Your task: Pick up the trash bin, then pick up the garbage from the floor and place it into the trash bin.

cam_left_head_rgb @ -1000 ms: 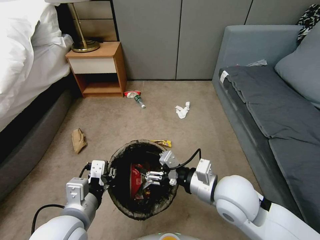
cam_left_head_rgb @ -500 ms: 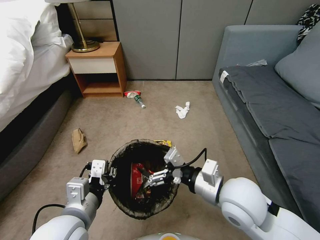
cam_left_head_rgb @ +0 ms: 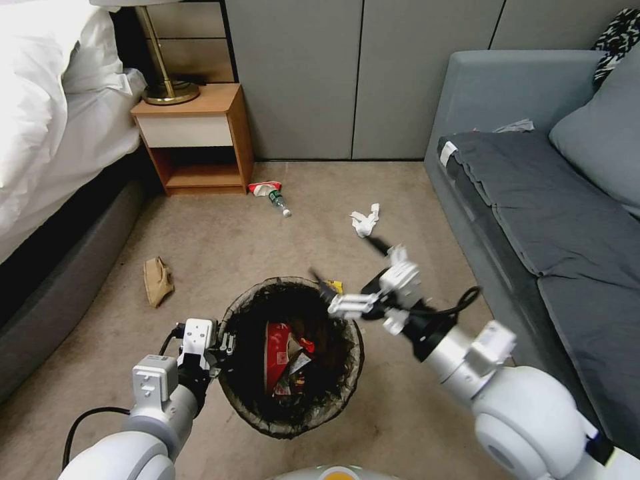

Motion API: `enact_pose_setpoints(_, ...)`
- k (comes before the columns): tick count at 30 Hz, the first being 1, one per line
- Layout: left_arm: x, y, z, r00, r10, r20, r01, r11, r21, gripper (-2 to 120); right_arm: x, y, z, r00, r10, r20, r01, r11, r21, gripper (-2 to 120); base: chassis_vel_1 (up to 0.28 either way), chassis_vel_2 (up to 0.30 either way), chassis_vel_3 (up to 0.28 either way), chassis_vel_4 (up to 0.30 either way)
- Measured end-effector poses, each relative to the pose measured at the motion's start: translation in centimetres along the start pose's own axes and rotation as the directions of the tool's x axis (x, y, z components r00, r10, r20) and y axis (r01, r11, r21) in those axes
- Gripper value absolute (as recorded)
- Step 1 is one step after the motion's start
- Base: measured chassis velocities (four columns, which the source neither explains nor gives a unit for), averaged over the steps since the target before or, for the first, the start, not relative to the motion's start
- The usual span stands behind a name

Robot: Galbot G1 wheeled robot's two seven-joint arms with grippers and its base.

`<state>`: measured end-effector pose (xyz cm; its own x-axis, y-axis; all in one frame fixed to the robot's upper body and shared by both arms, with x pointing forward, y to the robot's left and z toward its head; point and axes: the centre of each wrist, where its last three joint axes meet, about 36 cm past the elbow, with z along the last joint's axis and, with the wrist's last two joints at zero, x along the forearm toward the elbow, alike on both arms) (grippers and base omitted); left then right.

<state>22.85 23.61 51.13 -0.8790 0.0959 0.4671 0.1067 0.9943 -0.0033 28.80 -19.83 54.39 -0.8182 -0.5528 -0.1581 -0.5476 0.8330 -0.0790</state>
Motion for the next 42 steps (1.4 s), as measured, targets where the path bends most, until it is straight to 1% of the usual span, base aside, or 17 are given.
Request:
enact_pose_setpoints(1, 0.0, 0.1, 0.0, 1.000, -0.003, -0.001, 0.003, 1.000, 0.000, 1, 0.6, -0.9, 0.0, 0.996, 0.090, 0.008, -0.090, 0.996, 0.007, 100, 0.000, 0.000, 0.000, 0.000)
enact_pose_setpoints(3, 0.0, 0.2, 0.0, 1.000, -0.004, -0.008, 0.004, 1.000, 0.001, 1, 1.7, -2.0, 1.0, 0.978, 0.209, -0.001, -0.209, 0.977, 0.045, 100, 0.000, 0.000, 0.000, 0.000)
enact_pose_setpoints(4, 0.0, 0.2, 0.0, 1.000, -0.004, -0.008, 0.004, 1.000, 0.001, 1, 1.7, -2.0, 1.0, 0.978, 0.209, -0.001, -0.209, 0.977, 0.045, 100, 0.000, 0.000, 0.000, 0.000)
enact_pose_setpoints(5, 0.0, 0.3, 0.0, 1.000, -0.002, -0.012, 0.002, 1.000, 0.003, 1, 2.3, -2.4, 2.0, 0.962, 0.273, -0.008, -0.271, 0.959, 0.081, 100, 0.000, 0.000, 0.000, 0.000)
enact_pose_setpoints(6, 0.0, 0.3, 0.0, 1.000, -0.002, -0.012, 0.002, 1.000, 0.003, 1, 2.3, -2.4, 2.0, 0.962, 0.273, -0.008, -0.271, 0.959, 0.081, 100, 0.000, 0.000, 0.000, 0.000)
enact_pose_setpoints(7, 0.0, 0.3, 0.0, 1.000, 0.000, -0.014, 0.000, 1.000, 0.005, 1, 2.9, -2.6, 2.9, 0.947, 0.322, -0.012, -0.319, 0.941, 0.111, 100, 0.000, 0.000, 0.000, 0.000)
enact_pose_setpoints(8, 0.0, 0.3, -0.1, 1.000, 0.001, -0.013, -0.001, 1.000, 0.007, 1, 3.5, -2.6, 4.1, 0.927, 0.375, -0.024, -0.369, 0.919, 0.138, 100, 0.000, 0.000, 0.000, 0.000)
enact_pose_setpoints(9, 0.0, 0.3, -0.1, 1.000, 0.001, -0.013, -0.001, 1.000, 0.007, 1, 3.5, -2.6, 4.1, 0.927, 0.375, -0.024, -0.369, 0.919, 0.138, 100, 0.000, 0.000, 0.000, 0.000)
enact_pose_setpoints(10, 0.0, 0.3, -0.1, 1.000, 0.000, -0.013, 0.000, 1.000, 0.009, 1, 4.1, -2.4, 5.1, 0.909, 0.414, -0.041, -0.404, 0.903, 0.148, 100, 0.000, 0.000, 0.000, 0.000)
enact_pose_setpoints(13, 0.0, 0.3, 0.0, 1.000, -0.002, -0.017, 0.002, 1.000, 0.016, 1, 5.8, -0.9, 7.7, 0.869, 0.484, -0.105, -0.469, 0.872, 0.140, 100, 0.000, 0.000, 0.000, 0.000)
enact_pose_setpoints(14, 0.0, 0.3, 0.0, 1.000, -0.002, -0.017, 0.002, 1.000, 0.016, 1, 5.8, -0.9, 7.7, 0.869, 0.484, -0.105, -0.469, 0.872, 0.140, 100, 0.000, 0.000, 0.000, 0.000)
enact_pose_setpoints(16, 0.1, 0.3, 0.0, 1.000, -0.003, -0.021, 0.003, 1.000, 0.019, 1, 6.9, -0.2, 9.1, 0.851, 0.511, -0.121, -0.492, 0.857, 0.152, 100, 0.000, 0.000, 0.000, 0.000)
enact_pose_setpoints(19, 0.1, 0.3, 0.0, 1.000, -0.006, -0.023, 0.007, 1.000, 0.017, 1, 8.0, 0.3, 10.2, 0.838, 0.530, -0.129, -0.509, 0.844, 0.168, 100, 0.000, 0.000, 0.000, 0.000)
enact_pose_setpoints(26, 0.1, 0.5, 0.0, 1.000, -0.013, -0.026, 0.013, 1.000, 0.018, 1, 9.7, 0.5, 10.8, 0.819, 0.557, -0.137, -0.533, 0.827, 0.179, 100, 0.000, 0.000, 0.000, 0.000)
enact_pose_setpoints(33, 0.1, 0.5, 0.0, 1.000, -0.012, -0.025, 0.013, 1.000, 0.018, 1, 10.1, 0.7, 10.9, 0.813, 0.566, -0.140, -0.542, 0.822, 0.177, 100, 0.029, 0.025, 0.023, 0.026)
enact_pose_setpoints(38, 0.1, 0.5, -0.1, 1.000, -0.010, -0.022, 0.010, 1.000, 0.017, 1, 10.5, 1.0, 11.1, 0.831, 0.539, -0.135, -0.518, 0.839, 0.165, 100, 0.076, 0.070, 0.066, 0.070)
enact_pose_setpoints(42, 0.0, 0.5, -0.1, 1.000, -0.009, -0.018, 0.009, 1.000, 0.016, 1, 10.5, 1.1, 11.0, 0.832, 0.537, -0.137, -0.516, 0.841, 0.160, 100, 0.062, 0.065, 0.059, 0.076)
